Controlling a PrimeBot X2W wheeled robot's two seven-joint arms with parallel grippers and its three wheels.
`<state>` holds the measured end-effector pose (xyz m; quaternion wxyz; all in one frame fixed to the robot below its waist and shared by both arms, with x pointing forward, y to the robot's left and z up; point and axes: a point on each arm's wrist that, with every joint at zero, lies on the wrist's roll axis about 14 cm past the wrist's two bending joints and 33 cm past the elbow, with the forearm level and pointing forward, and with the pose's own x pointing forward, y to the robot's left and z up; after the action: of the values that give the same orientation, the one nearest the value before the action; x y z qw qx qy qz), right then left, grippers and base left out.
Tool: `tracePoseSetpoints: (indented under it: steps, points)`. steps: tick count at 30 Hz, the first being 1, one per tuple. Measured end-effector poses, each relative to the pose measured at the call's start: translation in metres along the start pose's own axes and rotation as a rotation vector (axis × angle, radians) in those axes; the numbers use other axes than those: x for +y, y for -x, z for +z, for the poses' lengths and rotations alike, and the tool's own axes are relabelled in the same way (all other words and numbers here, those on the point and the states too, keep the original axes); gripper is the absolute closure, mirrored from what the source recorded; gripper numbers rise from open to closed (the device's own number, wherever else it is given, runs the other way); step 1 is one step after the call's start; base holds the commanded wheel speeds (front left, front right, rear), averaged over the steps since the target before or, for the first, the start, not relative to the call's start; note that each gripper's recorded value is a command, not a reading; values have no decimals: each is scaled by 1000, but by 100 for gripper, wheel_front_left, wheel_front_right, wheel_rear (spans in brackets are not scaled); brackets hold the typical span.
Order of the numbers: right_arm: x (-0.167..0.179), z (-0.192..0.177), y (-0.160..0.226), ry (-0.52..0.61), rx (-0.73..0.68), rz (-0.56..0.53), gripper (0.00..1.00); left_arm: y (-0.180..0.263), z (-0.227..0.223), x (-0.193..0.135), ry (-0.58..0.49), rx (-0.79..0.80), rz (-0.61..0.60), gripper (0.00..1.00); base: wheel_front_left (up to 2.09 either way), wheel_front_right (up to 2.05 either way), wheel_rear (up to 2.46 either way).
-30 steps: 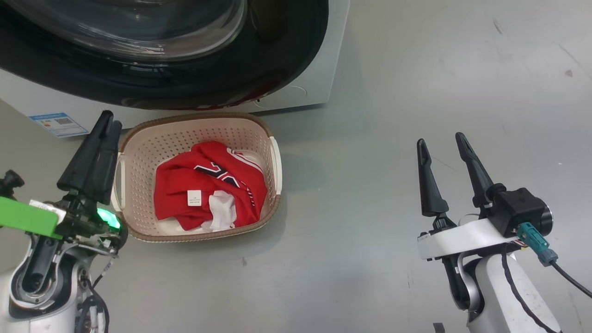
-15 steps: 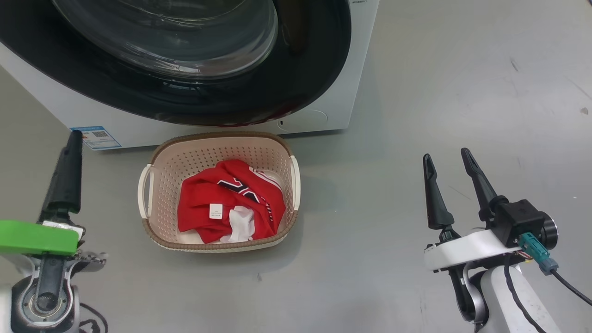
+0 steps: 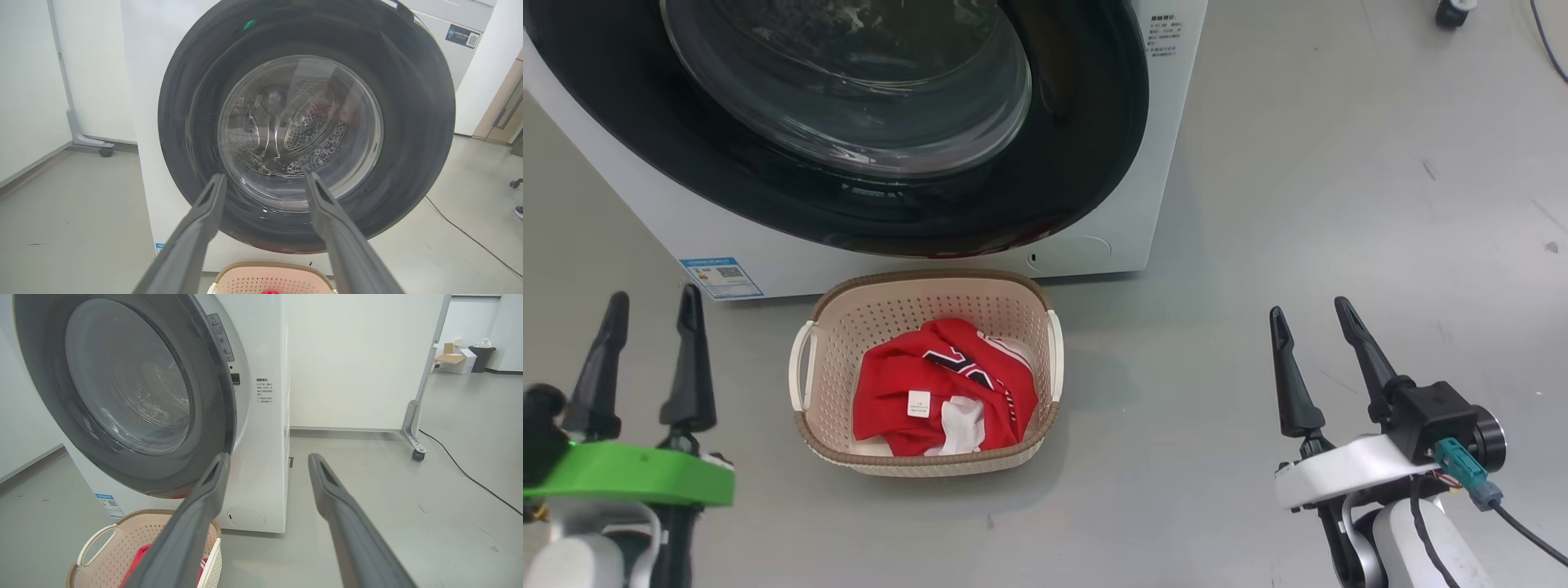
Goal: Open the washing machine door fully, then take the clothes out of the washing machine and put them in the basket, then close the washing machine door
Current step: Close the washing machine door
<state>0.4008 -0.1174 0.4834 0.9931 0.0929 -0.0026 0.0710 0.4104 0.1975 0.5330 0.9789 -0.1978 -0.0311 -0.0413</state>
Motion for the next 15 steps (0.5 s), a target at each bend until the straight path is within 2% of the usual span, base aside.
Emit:
tracePoseSetpoints:
  steps: [7, 15]
  points:
    - [0, 0, 10, 7, 4, -4, 0, 19, -16, -6, -109, 32, 19, 0, 0, 0, 0]
    - [1, -4, 21, 5, 20, -10, 0, 41, -32, -6, -186, 70, 56, 0, 0, 0, 0]
